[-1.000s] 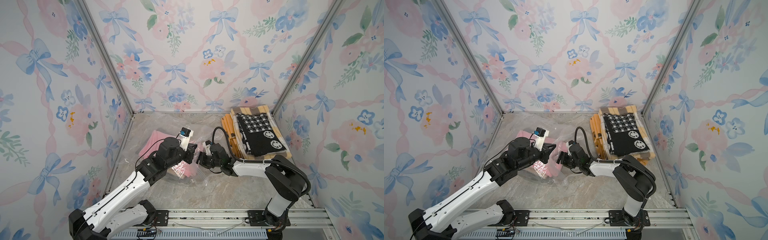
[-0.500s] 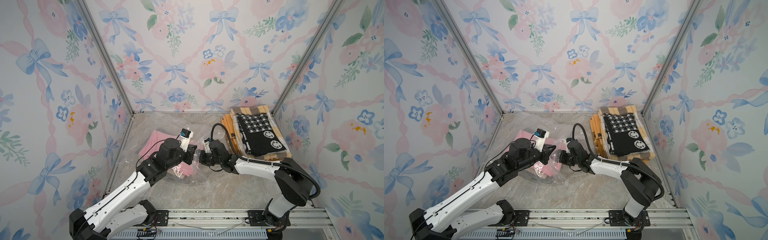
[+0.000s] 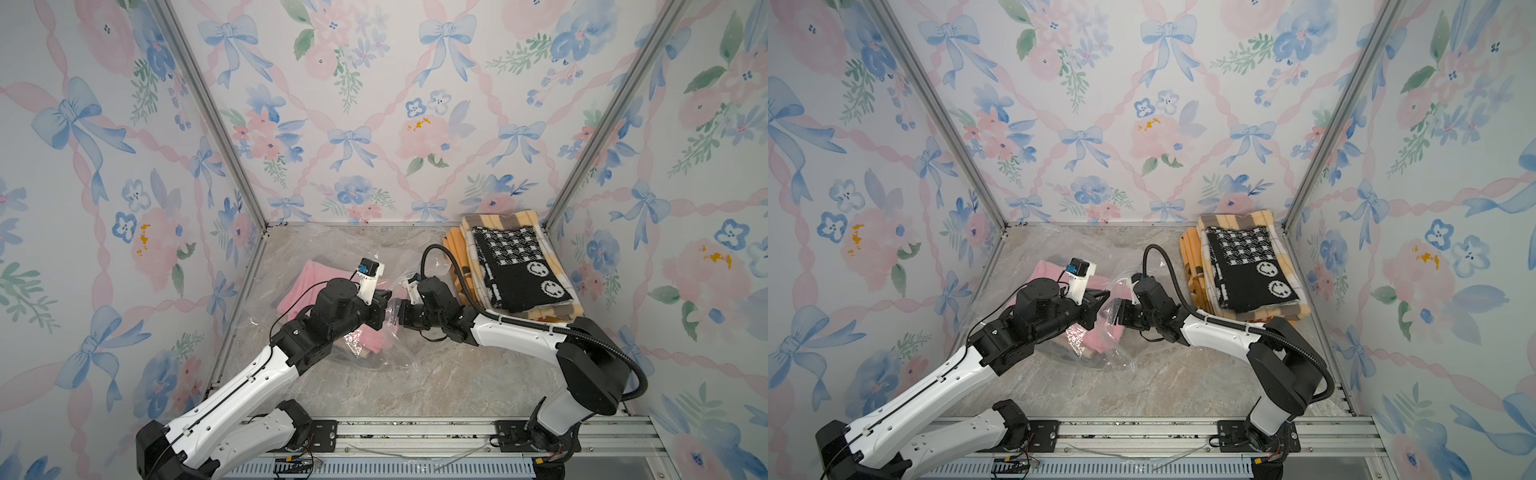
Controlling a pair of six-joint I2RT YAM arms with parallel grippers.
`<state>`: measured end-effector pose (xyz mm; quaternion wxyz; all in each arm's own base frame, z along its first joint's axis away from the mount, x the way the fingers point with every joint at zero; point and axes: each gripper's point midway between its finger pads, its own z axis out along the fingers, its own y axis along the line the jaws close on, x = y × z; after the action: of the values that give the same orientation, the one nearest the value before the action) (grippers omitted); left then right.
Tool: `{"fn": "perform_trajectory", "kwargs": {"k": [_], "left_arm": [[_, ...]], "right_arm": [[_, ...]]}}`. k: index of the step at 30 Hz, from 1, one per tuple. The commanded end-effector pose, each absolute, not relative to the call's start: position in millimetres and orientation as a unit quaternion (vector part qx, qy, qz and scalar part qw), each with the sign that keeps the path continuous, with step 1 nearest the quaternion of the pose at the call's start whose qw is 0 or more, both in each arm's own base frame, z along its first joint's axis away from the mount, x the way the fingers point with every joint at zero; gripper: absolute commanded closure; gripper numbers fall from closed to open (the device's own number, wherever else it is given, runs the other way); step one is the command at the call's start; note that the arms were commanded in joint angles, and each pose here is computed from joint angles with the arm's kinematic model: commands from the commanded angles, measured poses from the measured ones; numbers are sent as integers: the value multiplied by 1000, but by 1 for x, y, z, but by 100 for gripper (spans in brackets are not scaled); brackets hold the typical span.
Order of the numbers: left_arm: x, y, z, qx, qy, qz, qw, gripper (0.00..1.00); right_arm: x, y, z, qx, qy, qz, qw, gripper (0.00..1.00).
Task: Take the blanket out of the vacuum bag
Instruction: Take out the blanket from the vacuum bag.
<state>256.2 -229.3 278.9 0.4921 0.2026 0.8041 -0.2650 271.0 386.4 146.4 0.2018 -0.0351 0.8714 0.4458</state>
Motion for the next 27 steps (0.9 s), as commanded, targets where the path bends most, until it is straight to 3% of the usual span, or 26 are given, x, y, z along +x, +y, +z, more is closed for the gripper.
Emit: {"fn": "perform_trajectory", "kwargs": {"k": [1,8,17,19,24,27], "left_arm": [[252,-226,274,199,808,-261,490,100],[254,-227,271,200,811,-260,485,100],[256,-230,272,202,811,-259,484,100],[256,-229,271,202,812,-259,483,100],[255,-227,271,199,812,-257,485,100],[255,-225,273,195,810,-255,490,100]], "right_arm": [[270,399,159,-51,863,460,205,21],[265,405,112,-29,876,456,156,22],[270,415,104,-34,874,461,151,25],[271,416,106,-36,873,462,152,33],[273,417,123,-49,867,466,168,68],[275,414,134,-56,868,460,180,83]]}}
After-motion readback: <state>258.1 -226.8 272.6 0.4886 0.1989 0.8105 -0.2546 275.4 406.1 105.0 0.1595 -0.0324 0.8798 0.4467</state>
